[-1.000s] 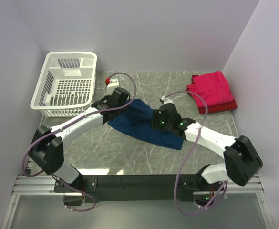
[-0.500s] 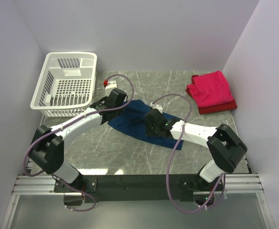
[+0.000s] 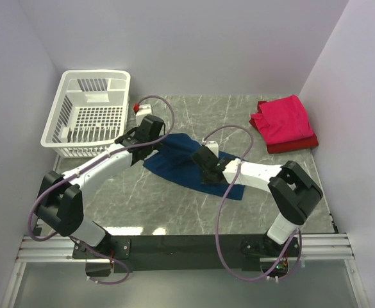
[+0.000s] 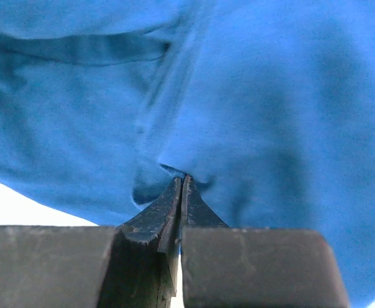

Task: Fold and stack the t-shirts
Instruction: Flatten the tshirt out

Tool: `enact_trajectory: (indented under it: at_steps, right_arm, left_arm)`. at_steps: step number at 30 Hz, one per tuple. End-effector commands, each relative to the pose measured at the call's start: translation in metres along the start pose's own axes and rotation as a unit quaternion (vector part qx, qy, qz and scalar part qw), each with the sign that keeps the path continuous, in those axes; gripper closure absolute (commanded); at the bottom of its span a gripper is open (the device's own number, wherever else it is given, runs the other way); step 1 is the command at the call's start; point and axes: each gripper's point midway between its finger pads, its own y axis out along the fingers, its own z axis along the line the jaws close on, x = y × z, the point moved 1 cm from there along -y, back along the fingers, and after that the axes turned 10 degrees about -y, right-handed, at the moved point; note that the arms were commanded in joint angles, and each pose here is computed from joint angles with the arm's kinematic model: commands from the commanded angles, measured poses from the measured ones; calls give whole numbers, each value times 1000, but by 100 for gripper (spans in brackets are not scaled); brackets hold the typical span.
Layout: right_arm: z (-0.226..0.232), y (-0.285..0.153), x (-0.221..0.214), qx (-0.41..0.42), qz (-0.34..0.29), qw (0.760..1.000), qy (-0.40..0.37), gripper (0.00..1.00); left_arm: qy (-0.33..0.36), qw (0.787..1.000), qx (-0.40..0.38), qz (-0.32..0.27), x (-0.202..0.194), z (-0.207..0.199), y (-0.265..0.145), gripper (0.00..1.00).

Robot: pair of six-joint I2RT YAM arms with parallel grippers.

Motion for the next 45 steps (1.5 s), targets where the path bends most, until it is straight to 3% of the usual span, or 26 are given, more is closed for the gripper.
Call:
enact_trajectory:
  at_steps: [1,8,14,19,23,24,27,34,38,45]
  right_arm:
    - [-29,-33,42,-53,-60,997,9,100]
    - [-134,-131,119,-102,-200,969,101,100]
    - [-213,-211,125,-189,-270,930,160,100]
    - [-268,-243,97,-266,-285,894,220,100]
    - [-283,-234,74,-296,-263,887,237,100]
    - [-282,-229,71,-294,-255,890,239,75]
    - [-264,-208,73,-239,-247,912,225,47]
    - [-167,-157,87,-34,-231,960,157,46]
    - [-112,-124,65,22,-164,979,118,46]
    - [-46,-106,21,81,-93,990,68,47]
  left_arm:
    - [-24,998,-36,-46,55,-14,-12,100]
    - [-52,988,-66,-133,172,-35,-47,100]
    - [-112,962,-113,-222,247,-19,-124,99]
    - [-148,949,-115,-253,247,19,-162,99]
    - [-152,955,-129,-222,221,26,-164,99]
    - [-148,960,-130,-200,204,28,-153,99]
    - [-140,969,-151,-137,161,25,-132,99]
    - [-127,983,-120,-53,89,40,-80,99]
    - [-120,986,-108,-40,76,45,-71,99]
    - [-110,988,-106,-33,72,44,-66,99]
